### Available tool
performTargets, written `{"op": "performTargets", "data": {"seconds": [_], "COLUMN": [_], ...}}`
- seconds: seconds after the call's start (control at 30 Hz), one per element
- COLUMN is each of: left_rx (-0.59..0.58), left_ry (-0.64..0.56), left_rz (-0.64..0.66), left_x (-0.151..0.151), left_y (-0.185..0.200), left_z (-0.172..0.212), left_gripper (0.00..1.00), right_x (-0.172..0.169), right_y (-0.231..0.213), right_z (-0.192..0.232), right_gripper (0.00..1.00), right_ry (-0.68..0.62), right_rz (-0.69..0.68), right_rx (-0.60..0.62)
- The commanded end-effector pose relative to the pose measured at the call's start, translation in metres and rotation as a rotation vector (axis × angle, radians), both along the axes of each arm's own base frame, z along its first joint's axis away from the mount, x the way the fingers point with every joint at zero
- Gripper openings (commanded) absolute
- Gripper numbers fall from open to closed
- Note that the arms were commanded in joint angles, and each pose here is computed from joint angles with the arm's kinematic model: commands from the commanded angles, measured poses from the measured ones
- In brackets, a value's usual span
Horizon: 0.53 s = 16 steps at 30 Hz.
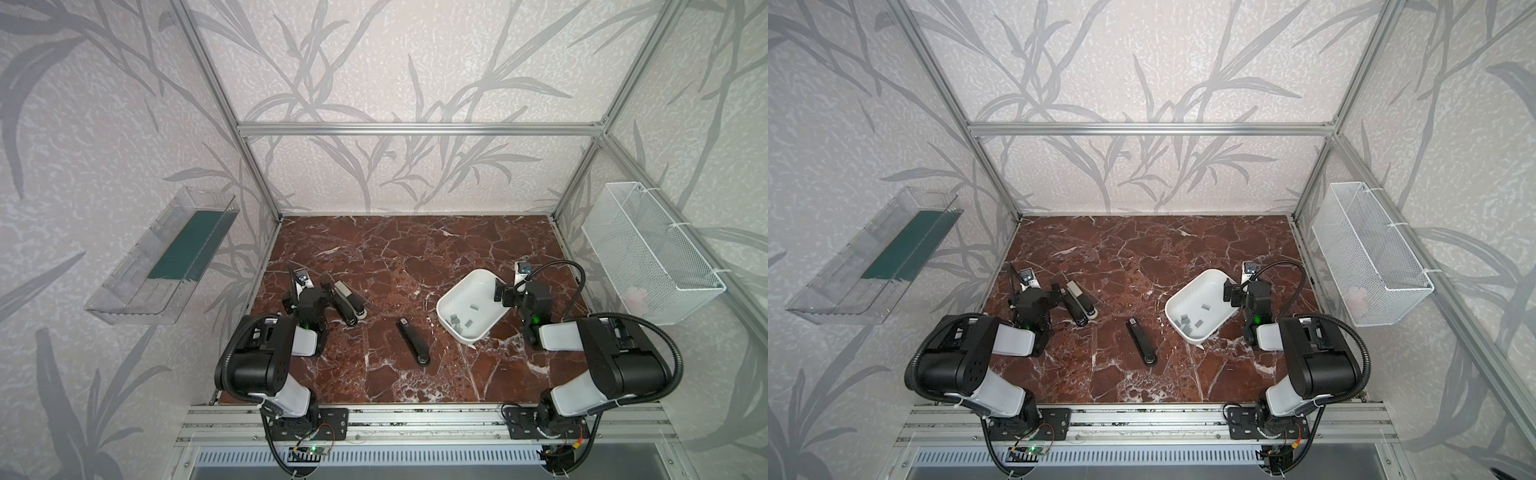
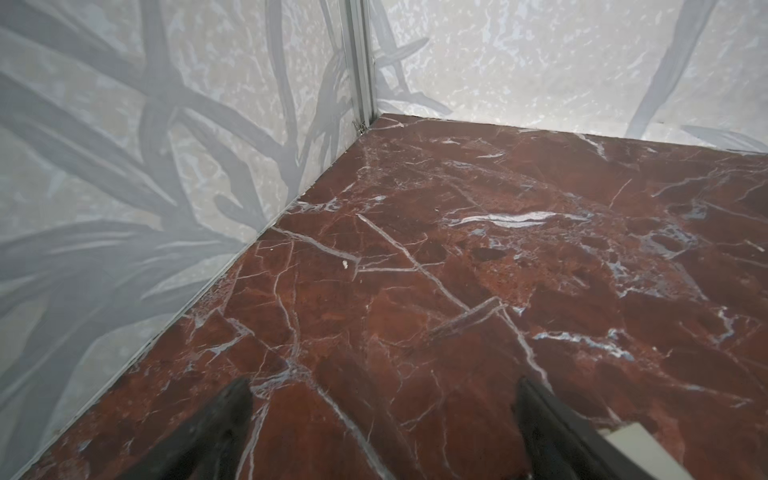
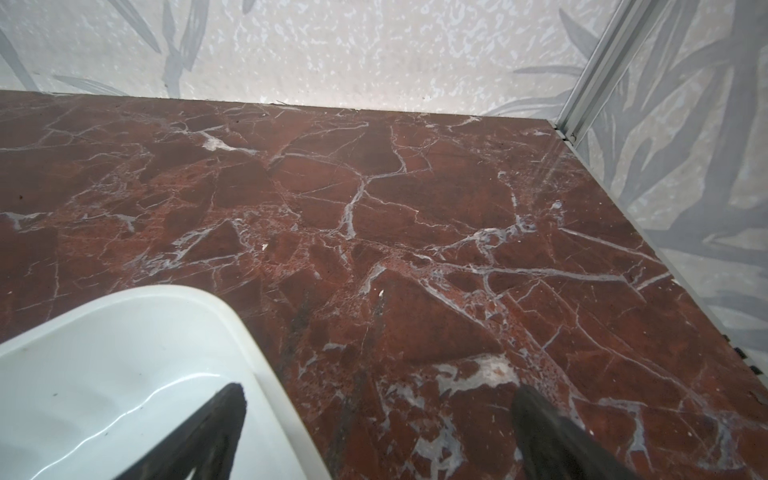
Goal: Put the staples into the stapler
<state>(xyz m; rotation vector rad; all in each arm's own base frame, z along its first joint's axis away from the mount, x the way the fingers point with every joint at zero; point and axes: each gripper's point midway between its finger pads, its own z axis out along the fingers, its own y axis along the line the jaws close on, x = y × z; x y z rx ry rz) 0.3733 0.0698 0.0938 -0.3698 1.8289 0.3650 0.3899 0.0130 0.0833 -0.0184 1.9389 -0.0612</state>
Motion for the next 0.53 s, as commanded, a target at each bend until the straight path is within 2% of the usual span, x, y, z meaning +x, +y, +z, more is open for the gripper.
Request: {"op": "performTargets", "data": {"seconds": [0.0,0.5], "left_rx": [-0.021,-0.014], "left_ry": [-0.008,-0.016], "left_rz": [-0.036,-0.036], "left_x": [0.011,0.01], "left_y": [-0.005,-0.005], "left_z": [0.006,0.008], "left_gripper": [0.99,0.99], "right_x": [0.004,0.007], "right_y": [0.003,0.013], "right_z": [0.009,0.007], "right_gripper": [0.99,0.99], "right_ry": [-0.02,0.003], "right_rz": [0.012,0.056], "right_rx": [-0.008,-0.033]}}
